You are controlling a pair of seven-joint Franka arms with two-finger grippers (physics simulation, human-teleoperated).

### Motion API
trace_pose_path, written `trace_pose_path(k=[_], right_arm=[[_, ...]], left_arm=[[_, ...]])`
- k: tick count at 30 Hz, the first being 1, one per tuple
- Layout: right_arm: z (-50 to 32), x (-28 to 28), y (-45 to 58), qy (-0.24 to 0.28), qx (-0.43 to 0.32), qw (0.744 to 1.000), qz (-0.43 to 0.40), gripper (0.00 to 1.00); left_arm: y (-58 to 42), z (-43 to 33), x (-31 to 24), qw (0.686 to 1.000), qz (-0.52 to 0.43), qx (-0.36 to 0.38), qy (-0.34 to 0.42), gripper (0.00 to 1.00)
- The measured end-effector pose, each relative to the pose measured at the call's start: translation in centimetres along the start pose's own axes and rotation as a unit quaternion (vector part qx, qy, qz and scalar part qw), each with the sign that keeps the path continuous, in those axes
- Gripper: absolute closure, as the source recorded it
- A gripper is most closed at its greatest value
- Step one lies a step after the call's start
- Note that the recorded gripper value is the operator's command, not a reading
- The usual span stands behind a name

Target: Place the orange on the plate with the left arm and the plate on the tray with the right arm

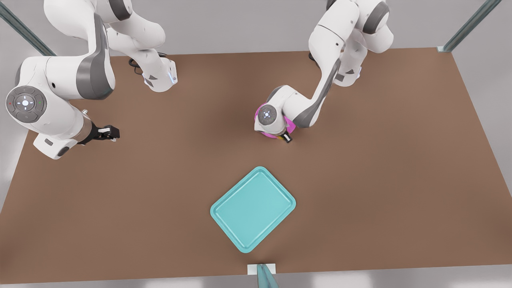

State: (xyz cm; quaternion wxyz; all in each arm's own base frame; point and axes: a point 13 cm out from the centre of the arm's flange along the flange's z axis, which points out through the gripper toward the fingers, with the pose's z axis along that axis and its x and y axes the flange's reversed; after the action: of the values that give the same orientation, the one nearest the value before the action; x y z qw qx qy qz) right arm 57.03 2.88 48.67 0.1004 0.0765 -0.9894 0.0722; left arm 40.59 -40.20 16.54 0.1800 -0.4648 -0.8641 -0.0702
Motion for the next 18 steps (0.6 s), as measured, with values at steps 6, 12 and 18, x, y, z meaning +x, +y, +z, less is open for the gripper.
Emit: trace_pose_path(k=[6, 12, 18], right_arm=[[0.0, 0.0, 0.0, 0.0, 0.0, 1.0, 0.0, 0.0], [0.0, 0.0, 0.0, 0.0, 0.0, 1.0, 0.0, 0.0], [0.0, 0.0, 0.0, 0.0, 0.0, 1.0, 0.0, 0.0]], left_arm=[[-7.1, 2.4, 1.3, 0.998, -0.011, 0.017, 0.063, 0.32], [-8.4, 3.2, 2.1, 0.995, -0.044, 0.021, 0.088, 0.0], [12.1, -17.2, 7.3, 0.965, -0.256, 0.041, -0.03, 0.0]])
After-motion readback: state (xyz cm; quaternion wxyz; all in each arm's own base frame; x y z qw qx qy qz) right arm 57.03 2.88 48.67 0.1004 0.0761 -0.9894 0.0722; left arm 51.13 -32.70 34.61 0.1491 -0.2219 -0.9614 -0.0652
